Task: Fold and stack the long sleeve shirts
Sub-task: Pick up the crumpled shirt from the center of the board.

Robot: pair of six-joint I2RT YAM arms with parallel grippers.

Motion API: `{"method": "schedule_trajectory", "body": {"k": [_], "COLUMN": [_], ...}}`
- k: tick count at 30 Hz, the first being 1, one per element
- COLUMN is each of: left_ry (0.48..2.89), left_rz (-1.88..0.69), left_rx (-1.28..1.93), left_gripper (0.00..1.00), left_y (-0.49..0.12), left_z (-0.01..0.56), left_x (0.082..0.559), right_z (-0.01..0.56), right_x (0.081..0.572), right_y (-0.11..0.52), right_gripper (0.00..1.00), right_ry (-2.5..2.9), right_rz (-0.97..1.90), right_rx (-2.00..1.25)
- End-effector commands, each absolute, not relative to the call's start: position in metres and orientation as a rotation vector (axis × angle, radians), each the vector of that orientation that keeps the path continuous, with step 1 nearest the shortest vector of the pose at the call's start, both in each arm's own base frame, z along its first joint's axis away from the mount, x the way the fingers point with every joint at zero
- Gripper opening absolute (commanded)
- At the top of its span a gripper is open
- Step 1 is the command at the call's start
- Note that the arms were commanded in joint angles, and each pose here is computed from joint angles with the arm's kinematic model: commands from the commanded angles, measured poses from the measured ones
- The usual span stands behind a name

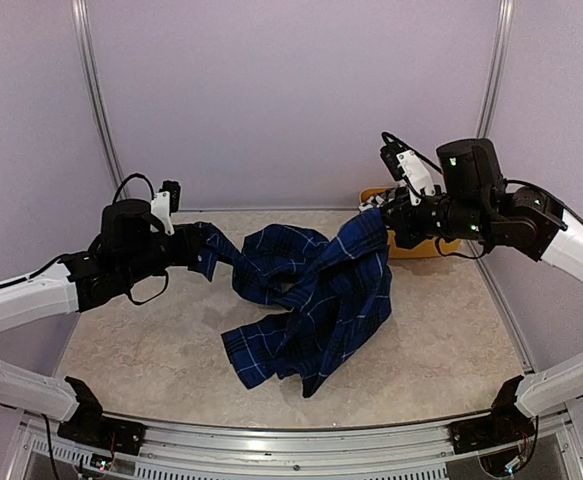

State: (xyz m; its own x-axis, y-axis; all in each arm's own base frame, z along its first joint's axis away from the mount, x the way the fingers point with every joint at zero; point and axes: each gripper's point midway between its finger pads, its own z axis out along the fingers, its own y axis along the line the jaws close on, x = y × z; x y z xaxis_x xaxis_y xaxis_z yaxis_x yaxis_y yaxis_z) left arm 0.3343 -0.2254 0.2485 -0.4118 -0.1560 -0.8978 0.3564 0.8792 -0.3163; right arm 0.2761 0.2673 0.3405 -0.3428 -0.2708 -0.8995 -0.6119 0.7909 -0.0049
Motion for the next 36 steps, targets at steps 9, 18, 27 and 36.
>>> {"method": "schedule_trajectory", "body": {"k": [9, 18, 27, 36], "left_ry": [1.717, 1.742, 1.845, 1.853], "left_rz": [-0.462, -0.415, -0.553, -0.499], "left_rx": [-0.118, -0.176, -0.125, -0.224], "left_gripper": [0.00, 0.00, 0.00, 0.00], "left_y": [-0.134, -0.117, -0.154, -0.132], "left_z": [0.361, 0.359, 0.318, 0.310], "left_x": [0.308, 0.310, 0.325, 0.349], "right_z": [0.357, 0.300, 0.239, 0.228], "right_x": [0.290, 0.308, 0.307, 0.269], "right_y": [0.174, 0.113, 0.115, 0.154], "right_gripper": [0.00, 0.00, 0.70, 0.88], "right_ry": [2.008, 2.192, 2.368, 2.351], "right_rz": [0.114, -0.134, -0.147, 0.206], "right_rx": [-0.424, -0.272, -0.313, -0.430]}}
